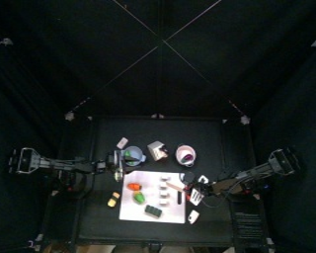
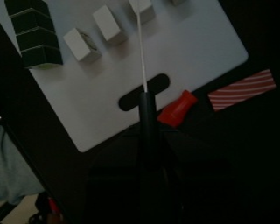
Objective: Drop cleaver
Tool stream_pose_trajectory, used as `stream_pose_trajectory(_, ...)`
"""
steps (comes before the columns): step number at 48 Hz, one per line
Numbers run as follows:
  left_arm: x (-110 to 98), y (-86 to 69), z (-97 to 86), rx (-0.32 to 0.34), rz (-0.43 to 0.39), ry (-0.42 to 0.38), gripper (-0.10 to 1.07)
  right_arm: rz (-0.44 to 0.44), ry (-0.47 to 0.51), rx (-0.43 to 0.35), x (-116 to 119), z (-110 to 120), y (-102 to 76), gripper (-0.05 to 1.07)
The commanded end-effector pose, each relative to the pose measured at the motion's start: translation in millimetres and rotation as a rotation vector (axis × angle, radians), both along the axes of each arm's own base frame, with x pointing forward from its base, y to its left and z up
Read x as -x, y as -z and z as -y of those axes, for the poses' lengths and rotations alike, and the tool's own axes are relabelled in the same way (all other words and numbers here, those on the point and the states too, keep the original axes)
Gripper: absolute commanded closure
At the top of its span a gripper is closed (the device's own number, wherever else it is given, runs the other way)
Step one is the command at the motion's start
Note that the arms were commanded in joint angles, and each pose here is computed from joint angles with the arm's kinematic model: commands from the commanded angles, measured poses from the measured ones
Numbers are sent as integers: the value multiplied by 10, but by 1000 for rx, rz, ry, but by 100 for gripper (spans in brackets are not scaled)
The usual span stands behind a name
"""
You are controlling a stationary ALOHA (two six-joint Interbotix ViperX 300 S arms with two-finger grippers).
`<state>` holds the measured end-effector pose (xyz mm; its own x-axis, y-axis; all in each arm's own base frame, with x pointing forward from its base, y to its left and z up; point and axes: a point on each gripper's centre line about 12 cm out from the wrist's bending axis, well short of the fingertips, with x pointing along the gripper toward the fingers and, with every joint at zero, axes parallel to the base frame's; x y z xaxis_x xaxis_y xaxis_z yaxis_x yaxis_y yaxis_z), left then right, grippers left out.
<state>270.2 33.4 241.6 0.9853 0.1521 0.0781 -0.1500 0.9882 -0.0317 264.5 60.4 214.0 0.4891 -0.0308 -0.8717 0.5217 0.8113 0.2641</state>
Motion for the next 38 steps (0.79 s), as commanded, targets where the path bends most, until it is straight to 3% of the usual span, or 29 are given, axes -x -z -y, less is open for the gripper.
stream_pose_trajectory(1, 105, -34, 1, -6, 22, -3, 22, 31, 21, -44, 83, 13, -130, 65)
stream_pose_trajectory(8, 258, -55, 23, -8, 47, -1, 22, 38, 89, -115, 254, 100, -149, 65)
stream_pose_trajectory(19, 435, -22, 41, -5, 57, -1, 22, 27, 260, -236, 551, 194, -22, 65)
stream_pose_trajectory(38, 437, 23, 47, 3, 22, 3, 22, 42, 527, -288, 772, 330, 172, 65)
